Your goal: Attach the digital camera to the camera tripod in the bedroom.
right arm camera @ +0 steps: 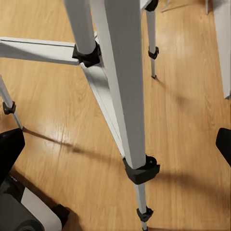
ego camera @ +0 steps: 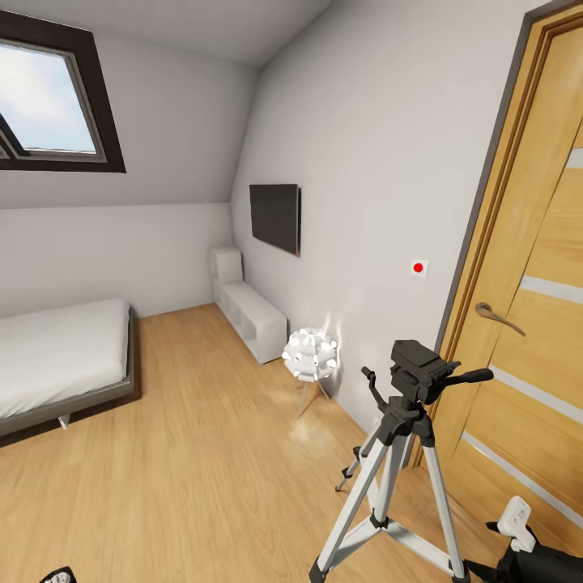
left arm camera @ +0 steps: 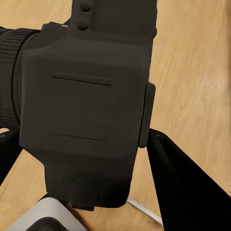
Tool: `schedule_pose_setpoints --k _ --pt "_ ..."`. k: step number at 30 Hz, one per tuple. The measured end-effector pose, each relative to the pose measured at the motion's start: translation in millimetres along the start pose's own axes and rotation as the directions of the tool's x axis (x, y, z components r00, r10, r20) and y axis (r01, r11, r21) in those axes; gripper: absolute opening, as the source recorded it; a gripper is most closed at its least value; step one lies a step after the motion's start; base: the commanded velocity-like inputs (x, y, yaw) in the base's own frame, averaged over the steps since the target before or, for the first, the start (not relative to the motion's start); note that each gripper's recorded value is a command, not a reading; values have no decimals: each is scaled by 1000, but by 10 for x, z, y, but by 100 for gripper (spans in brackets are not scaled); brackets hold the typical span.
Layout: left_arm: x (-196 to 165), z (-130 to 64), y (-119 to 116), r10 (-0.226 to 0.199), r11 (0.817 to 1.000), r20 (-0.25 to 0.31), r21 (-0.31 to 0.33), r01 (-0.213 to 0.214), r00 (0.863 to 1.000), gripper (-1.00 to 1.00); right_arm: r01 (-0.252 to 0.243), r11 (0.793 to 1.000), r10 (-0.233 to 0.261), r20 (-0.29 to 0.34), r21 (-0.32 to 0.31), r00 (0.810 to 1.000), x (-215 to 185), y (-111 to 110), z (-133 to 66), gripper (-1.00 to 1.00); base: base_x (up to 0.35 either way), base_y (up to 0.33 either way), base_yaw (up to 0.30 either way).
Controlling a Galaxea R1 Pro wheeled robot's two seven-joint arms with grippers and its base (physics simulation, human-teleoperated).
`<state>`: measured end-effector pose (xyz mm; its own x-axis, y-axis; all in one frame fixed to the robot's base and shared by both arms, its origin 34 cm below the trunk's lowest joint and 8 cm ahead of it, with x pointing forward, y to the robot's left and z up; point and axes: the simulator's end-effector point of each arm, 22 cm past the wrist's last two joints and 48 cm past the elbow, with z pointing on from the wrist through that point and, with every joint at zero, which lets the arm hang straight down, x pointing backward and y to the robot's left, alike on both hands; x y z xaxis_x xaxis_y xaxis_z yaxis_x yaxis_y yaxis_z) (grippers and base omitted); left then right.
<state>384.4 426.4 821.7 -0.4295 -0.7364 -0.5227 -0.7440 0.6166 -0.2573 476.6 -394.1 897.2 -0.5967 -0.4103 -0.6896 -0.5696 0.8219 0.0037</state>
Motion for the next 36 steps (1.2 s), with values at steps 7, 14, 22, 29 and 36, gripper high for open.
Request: schedule_pose_setpoints --k 7,14,22,29,36 --pt "-86 36 -299 73 996 0 44 -73 997 -100 -25 1000 25 75 -7 997 -274 4 61 100 0 0 0" --pt "-191 70 -752 150 984 -33 103 -146 988 -100 -74 997 75 87 -12 993 -393 -23 86 100 0 0 0" --pt "-480 20 -1317 244 957 -85 183 -226 966 -100 -129 991 130 72 -19 989 -386 -22 92 100 0 0 0" --pt "-1075 -403 -2395 351 886 -46 340 -316 935 -100 -139 990 140 70 -18 988 -406 -25 109 100 0 0 0" --pt "-1266 -547 -3147 416 830 -4 411 -378 909 -100 -181 983 183 59 -30 981 -399 34 156 100 0 0 0"
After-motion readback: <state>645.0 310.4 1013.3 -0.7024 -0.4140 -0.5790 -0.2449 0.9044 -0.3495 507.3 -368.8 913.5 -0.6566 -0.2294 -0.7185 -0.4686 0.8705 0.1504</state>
